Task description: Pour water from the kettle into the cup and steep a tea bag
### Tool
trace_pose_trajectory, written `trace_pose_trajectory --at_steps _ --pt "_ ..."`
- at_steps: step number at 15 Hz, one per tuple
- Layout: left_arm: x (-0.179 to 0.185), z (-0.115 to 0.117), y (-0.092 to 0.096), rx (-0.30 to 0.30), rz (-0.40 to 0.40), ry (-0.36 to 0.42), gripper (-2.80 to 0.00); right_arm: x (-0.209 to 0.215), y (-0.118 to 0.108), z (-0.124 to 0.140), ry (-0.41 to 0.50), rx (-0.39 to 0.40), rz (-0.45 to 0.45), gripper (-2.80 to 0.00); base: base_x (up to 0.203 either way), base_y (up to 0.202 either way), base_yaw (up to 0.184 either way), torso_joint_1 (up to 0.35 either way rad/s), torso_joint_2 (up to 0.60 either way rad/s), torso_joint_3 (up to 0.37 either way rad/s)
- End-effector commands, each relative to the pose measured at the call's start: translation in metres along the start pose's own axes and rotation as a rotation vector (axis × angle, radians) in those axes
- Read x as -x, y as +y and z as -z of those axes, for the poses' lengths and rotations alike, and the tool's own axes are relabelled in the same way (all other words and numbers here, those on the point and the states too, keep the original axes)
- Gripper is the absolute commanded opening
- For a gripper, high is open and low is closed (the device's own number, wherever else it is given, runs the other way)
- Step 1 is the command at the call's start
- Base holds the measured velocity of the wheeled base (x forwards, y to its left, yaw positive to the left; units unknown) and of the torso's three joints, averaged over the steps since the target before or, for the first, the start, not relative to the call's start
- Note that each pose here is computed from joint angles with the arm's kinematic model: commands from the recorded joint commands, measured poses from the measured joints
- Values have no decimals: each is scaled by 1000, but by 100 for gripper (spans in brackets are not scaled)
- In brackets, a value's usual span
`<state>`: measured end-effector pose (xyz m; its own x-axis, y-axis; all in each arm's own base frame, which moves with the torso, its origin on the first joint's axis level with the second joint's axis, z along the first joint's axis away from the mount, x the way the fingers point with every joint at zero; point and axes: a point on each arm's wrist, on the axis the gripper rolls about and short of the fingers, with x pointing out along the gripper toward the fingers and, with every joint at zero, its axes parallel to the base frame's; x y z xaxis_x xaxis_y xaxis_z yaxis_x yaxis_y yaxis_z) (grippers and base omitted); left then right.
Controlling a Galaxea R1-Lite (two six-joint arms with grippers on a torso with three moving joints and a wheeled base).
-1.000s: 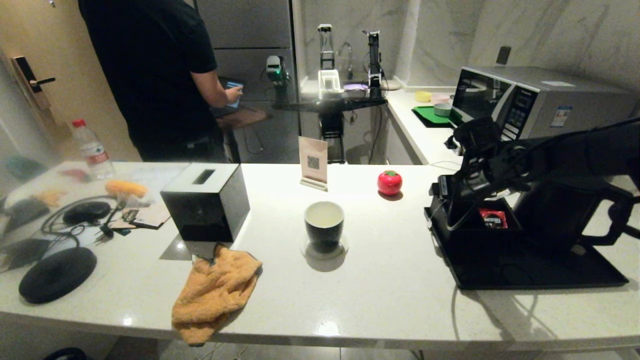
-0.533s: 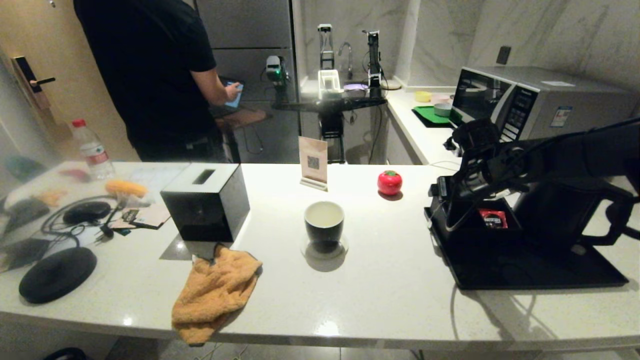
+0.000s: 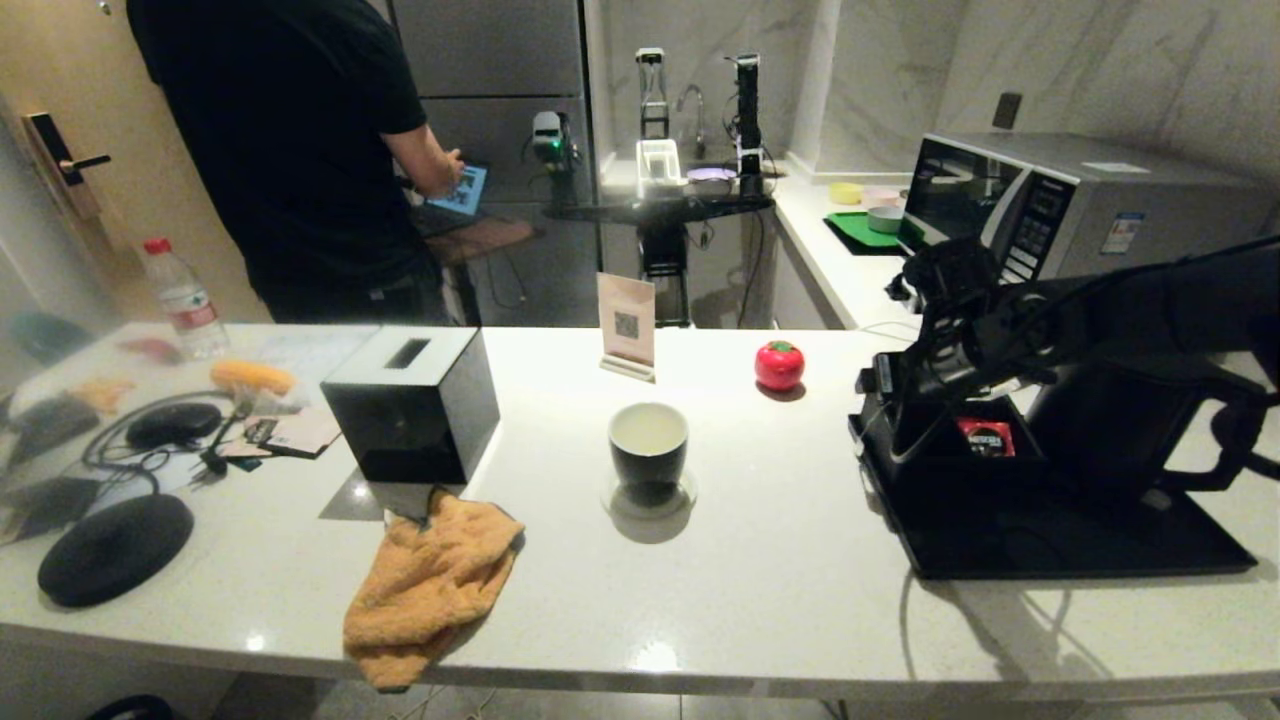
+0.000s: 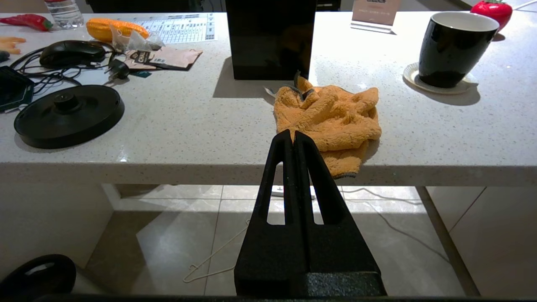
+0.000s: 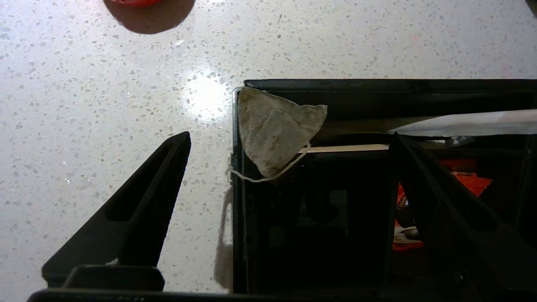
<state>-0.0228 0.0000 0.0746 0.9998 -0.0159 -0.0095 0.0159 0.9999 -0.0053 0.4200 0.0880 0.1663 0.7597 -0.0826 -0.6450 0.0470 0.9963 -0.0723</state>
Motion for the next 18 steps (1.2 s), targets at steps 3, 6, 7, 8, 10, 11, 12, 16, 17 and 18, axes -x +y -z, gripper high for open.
trace_pose_trajectory --at_steps 3,6,7,8,10,11,12,16,17,18 --pt "0 0 0 1 0 0 -280 4 0 -2 -9 -1 14 0 0 0 0 0 0 0" --pt "0 0 0 1 1 0 -280 5 2 -2 -11 3 21 0 0 0 0 0 0 0" --pt "0 0 0 1 1 0 -280 5 3 -2 -11 4 20 0 0 0 0 0 0 0" --pt "0 0 0 1 1 0 -280 6 4 -1 -11 5 18 0 0 0 0 0 0 0" --pt "0 0 0 1 0 0 -280 5 4 -1 -10 6 17 0 0 0 0 0 0 0" --pt "0 0 0 1 1 0 -280 5 5 -1 -10 7 17 0 0 0 0 0 0 0" --pt "0 0 0 1 1 0 -280 5 5 -1 -10 7 18 0 0 0 0 0 0 0" --pt "0 0 0 1 0 0 -280 5 5 0 -9 7 18 0 0 0 0 0 0 0" --pt "0 0 0 1 1 0 -280 4 5 0 -7 8 18 0 0 0 0 0 0 0" --pt "0 0 0 1 1 0 -280 4 5 0 -6 8 19 0 0 0 0 0 0 0"
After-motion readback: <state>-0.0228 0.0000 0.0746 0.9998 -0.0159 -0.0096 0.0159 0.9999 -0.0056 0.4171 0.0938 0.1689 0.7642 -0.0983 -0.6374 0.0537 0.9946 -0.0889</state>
